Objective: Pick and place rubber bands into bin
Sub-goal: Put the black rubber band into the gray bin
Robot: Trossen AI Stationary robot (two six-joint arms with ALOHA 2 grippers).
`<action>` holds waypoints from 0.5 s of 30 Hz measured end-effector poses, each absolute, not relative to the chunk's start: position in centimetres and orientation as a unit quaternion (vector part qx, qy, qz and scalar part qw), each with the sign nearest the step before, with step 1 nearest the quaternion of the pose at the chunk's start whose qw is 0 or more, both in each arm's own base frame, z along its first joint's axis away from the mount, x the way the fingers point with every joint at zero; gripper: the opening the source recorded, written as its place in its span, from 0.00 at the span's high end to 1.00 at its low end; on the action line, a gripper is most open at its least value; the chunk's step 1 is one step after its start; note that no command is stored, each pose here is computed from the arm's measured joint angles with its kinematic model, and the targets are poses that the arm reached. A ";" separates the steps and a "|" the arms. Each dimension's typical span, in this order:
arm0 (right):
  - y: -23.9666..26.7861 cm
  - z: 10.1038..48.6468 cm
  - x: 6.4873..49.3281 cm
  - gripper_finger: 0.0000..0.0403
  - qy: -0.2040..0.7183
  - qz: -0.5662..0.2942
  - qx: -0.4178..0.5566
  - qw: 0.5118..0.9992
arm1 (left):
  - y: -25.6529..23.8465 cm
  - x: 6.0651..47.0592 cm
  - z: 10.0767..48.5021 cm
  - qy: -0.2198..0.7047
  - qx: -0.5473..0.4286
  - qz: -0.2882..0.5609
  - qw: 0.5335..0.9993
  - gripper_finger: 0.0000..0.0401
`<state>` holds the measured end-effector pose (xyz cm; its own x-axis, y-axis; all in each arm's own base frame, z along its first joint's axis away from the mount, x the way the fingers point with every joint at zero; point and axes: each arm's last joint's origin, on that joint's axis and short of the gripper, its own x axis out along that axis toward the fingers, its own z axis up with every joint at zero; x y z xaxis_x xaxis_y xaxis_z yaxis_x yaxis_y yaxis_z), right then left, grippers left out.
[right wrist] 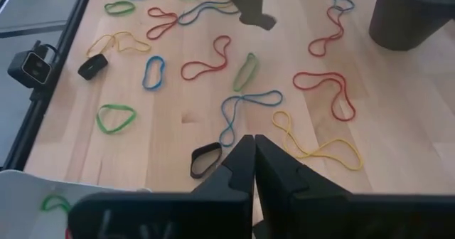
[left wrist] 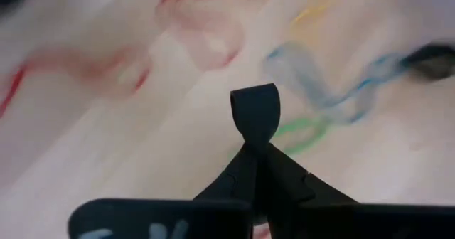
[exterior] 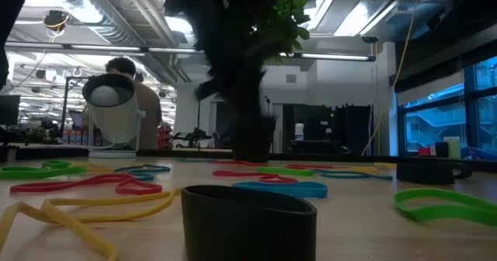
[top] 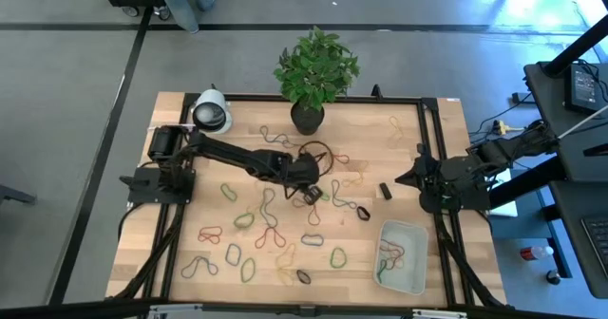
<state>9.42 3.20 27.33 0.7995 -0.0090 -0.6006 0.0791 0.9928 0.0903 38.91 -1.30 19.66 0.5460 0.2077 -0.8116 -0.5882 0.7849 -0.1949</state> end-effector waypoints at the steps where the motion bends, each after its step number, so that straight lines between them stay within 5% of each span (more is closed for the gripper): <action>1: 3.2 27.3 9.4 0.96 0.317 -0.023 0.055 0.947 | -1.4 39.4 20.4 0.400 -0.221 0.225 0.860 0.98; 15: 3.2 27.3 9.4 0.96 0.316 -0.023 0.054 0.947 | -4.2 43.0 32.2 0.239 -0.011 0.090 0.967 0.99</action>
<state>9.42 3.20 27.33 0.7994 -0.0095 -0.6007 0.0779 0.9931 0.0879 43.03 -4.23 32.20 0.8698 0.1684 -0.4638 -0.1792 0.9836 0.0211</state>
